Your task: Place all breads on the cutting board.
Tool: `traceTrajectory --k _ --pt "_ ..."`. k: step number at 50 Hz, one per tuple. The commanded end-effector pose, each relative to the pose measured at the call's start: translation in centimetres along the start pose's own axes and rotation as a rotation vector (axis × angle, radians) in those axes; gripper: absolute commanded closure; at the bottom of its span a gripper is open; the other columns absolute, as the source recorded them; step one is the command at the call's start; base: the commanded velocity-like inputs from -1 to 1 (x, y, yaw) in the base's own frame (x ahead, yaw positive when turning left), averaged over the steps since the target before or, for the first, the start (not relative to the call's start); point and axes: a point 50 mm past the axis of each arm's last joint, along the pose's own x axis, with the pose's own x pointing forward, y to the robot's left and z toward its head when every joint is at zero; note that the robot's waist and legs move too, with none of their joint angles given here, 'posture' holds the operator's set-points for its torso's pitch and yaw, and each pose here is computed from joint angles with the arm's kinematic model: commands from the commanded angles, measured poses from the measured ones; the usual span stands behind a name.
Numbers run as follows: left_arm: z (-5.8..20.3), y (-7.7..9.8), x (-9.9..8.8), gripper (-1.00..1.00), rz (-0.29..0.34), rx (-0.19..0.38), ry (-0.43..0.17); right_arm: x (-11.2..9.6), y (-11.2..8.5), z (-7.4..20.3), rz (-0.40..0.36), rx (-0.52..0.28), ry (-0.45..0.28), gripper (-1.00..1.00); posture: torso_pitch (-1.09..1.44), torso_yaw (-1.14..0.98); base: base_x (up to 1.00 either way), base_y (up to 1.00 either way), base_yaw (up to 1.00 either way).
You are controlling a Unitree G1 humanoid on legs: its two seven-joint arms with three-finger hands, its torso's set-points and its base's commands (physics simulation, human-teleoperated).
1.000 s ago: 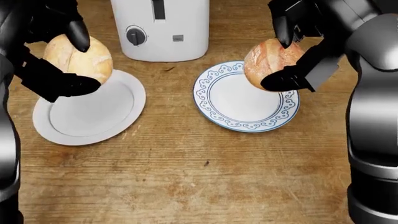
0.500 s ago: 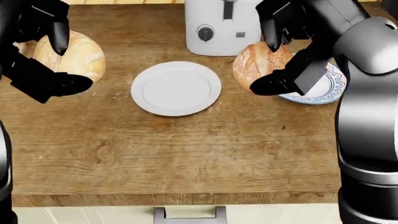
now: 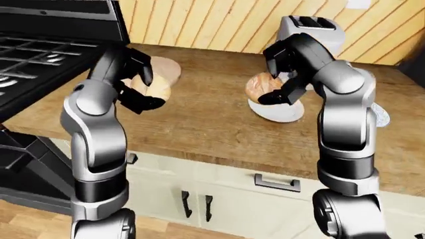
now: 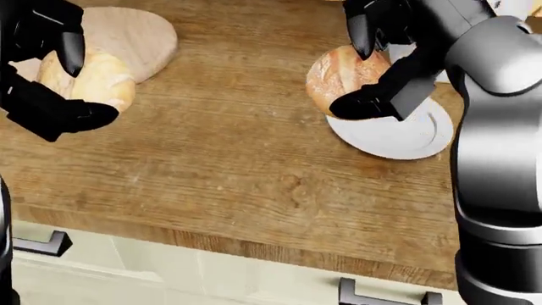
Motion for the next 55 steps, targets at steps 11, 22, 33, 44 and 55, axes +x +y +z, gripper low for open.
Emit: traceTrajectory --k 11,22,33,44,55 --pt "2.1 -0.1 -0.4 1.00 -0.005 0.027 -0.094 -0.8 -1.8 0.8 -0.096 -0.007 -0.042 1.00 0.00 0.00 0.41 0.61 0.00" --pt "2.2 0.4 -0.5 1.00 0.003 0.026 -0.096 -0.8 -2.3 1.3 -0.115 0.003 -0.056 1.00 0.00 0.00 0.49 0.54 0.00" --pt "2.7 0.7 -0.7 1.00 0.009 0.025 -0.101 -1.2 -3.0 1.7 -0.131 0.018 -0.072 1.00 0.00 0.00 0.15 0.16 0.00" --pt "4.3 1.9 -1.1 1.00 0.022 0.035 -0.124 -1.8 -3.9 2.8 -0.149 0.021 -0.092 1.00 0.00 0.00 0.00 0.00 0.00" --pt "4.9 2.1 -1.3 1.00 0.023 0.041 -0.135 -1.9 -4.1 2.8 -0.151 0.057 -0.085 1.00 0.00 0.00 0.00 -0.25 0.00"
